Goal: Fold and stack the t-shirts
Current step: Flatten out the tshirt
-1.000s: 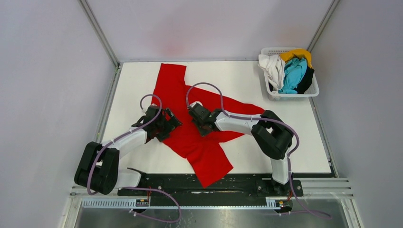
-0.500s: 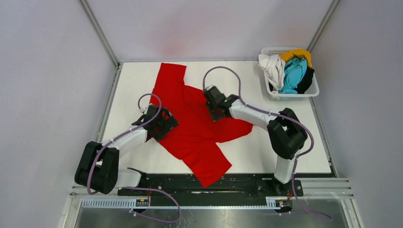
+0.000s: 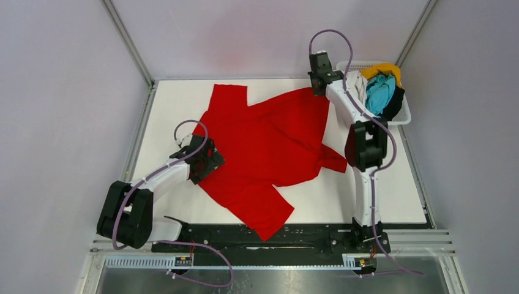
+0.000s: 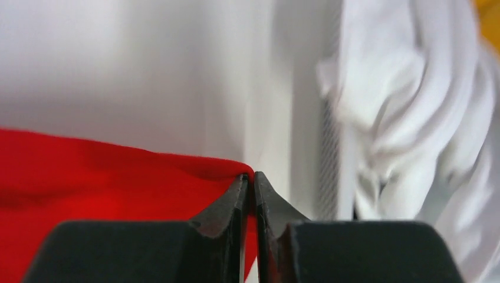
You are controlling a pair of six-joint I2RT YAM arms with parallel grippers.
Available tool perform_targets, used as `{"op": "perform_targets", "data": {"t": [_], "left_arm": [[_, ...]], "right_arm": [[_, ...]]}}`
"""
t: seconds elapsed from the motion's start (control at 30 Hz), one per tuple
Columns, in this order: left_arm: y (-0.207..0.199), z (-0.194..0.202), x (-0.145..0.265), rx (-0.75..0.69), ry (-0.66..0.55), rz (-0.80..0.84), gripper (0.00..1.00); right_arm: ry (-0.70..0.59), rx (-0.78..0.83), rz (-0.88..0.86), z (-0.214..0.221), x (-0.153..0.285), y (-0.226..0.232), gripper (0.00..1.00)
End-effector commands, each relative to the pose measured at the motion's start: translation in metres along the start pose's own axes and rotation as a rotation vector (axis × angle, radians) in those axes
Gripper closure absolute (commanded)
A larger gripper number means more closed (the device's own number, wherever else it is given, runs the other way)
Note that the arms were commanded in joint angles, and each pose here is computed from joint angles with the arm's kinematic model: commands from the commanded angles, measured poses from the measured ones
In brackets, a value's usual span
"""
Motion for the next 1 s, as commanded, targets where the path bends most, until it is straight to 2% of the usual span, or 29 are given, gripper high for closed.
{"op": "perform_targets", "data": {"t": [0.0,0.03,0.07,0.13,0.2,0.23,0.4,0.57,0.67,0.77,0.97], "left_arm": [[0.003,-0.015,0.000,-0.029,-0.048,-0.088,0.01],[0.002,-0.018,0.001,-0.030,-0.053,-0.096,0.01],[0.002,-0.020,0.002,-0.030,-0.057,-0.101,0.01],[0.000,-0.024,0.004,-0.032,-0.069,-0.099,0.01],[-0.004,-0.028,0.007,-0.033,-0.080,-0.087,0.01],[-0.006,-0.032,0.010,-0.034,-0.087,-0.078,0.01],[-0.020,-0.040,0.023,-0.049,-0.088,0.012,0.01],[-0.052,-0.038,0.038,-0.099,-0.081,0.202,0.01],[-0.078,-0.030,0.039,-0.174,-0.036,0.318,0.01],[-0.095,-0.024,0.029,-0.194,0.035,0.384,0.01],[-0.099,-0.017,-0.001,-0.202,0.101,0.331,0.01]], "right_arm": [[-0.043,0.105,0.194,-0.032,-0.045,-0.029,0.85],[-0.067,0.098,0.231,-0.045,-0.046,-0.033,0.78],[-0.082,0.098,0.267,-0.054,-0.045,-0.036,0.63],[-0.122,0.095,0.273,-0.070,-0.035,-0.037,0.26],[-0.150,0.085,0.258,-0.079,-0.018,-0.037,0.06],[-0.157,0.083,0.253,-0.080,-0.007,-0.037,0.01],[-0.097,0.036,0.098,-0.041,0.050,-0.024,0.01],[0.066,-0.228,-0.173,0.053,0.105,-0.002,0.00],[0.209,-0.299,-0.342,0.122,0.111,0.023,0.00],[0.324,-0.279,-0.392,0.172,0.115,0.043,0.00],[0.462,-0.210,-0.371,0.214,0.105,0.069,0.01]]}}
Point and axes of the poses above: each gripper's point midway between its finger pads, its own x axis back along the fingers, its own y axis along the line the jaws close on, z = x × y, the point moved 7 cm from there along x, back along the fingers, and after that the axes turned 12 degrees about -x, right-handed, at the moved point
